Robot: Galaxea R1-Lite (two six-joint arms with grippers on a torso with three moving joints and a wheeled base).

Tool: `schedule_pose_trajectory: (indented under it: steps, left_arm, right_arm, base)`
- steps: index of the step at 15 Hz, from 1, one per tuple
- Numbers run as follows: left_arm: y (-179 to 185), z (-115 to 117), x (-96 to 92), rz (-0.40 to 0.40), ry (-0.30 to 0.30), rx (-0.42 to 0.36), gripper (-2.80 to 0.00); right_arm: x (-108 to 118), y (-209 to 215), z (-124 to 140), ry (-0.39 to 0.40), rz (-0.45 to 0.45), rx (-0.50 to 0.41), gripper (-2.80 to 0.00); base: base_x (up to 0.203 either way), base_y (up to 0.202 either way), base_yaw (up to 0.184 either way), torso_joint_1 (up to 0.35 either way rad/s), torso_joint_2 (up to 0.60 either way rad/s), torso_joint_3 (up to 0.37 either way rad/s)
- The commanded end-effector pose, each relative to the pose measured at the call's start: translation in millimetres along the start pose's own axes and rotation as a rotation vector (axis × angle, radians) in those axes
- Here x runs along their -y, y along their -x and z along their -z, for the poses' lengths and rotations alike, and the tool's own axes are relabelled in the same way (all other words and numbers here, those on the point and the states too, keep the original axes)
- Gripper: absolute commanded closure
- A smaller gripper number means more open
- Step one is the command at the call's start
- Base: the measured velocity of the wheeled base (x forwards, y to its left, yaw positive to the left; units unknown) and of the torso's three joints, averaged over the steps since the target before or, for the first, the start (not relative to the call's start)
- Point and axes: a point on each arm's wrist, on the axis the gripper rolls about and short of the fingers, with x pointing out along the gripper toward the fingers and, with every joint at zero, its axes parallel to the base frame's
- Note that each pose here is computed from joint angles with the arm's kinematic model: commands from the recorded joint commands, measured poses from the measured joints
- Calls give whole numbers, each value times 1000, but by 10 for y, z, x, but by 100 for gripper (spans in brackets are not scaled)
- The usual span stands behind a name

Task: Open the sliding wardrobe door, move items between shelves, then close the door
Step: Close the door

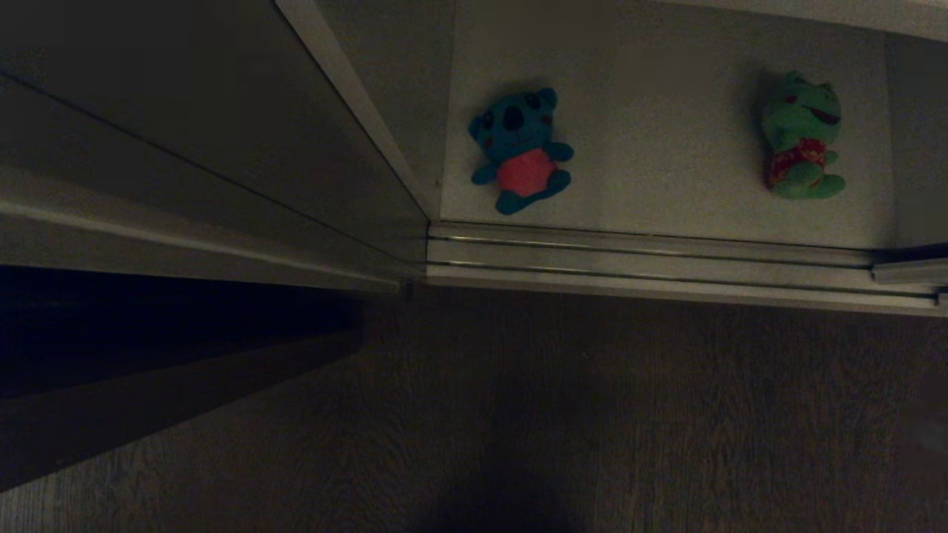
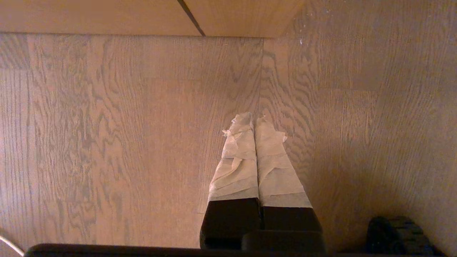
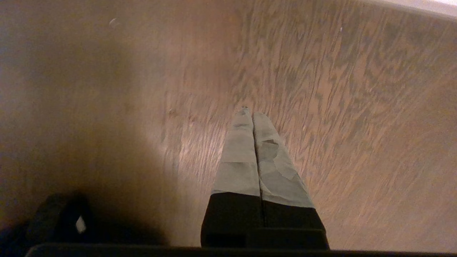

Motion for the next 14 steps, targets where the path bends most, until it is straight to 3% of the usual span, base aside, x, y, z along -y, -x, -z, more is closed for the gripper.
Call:
schedule_pose_trajectory:
  steps: [1,3,5,7,9,13,14]
  left_arm:
    - [0,0,0,0,0,0,0]
    - [0,0,0,0,0,0,0]
    - [0,0,0,0,0,0,0]
    - [0,1,0,0,0,0,0]
    - [-1,4,0,0,0,-1,0]
    - [-2,3,0,0,0,-2,0]
    - [-1,4,0,0,0,-1,0]
  right_arm:
    - [-97,460,201,30,12,184,0]
    - [-150,657,401,39,-5,227,0]
    - [-172,719,626,19,7,171,0]
    - [-167,705,709,-82,14,116,0]
    - [-174,796,796,-131,-34,159,0]
    - [-193,839,1096,-143,-57,248,0]
    - [-189,813,1066,-140,-53,331,0]
  base:
    - [0,0,0,0,0,0]
    - [0,0,0,0,0,0]
    - [0,0,0,0,0,0]
    - [0,0,0,0,0,0]
    - [0,0,0,0,0,0]
    - [0,0,0,0,0,0]
    - [0,0,0,0,0,0]
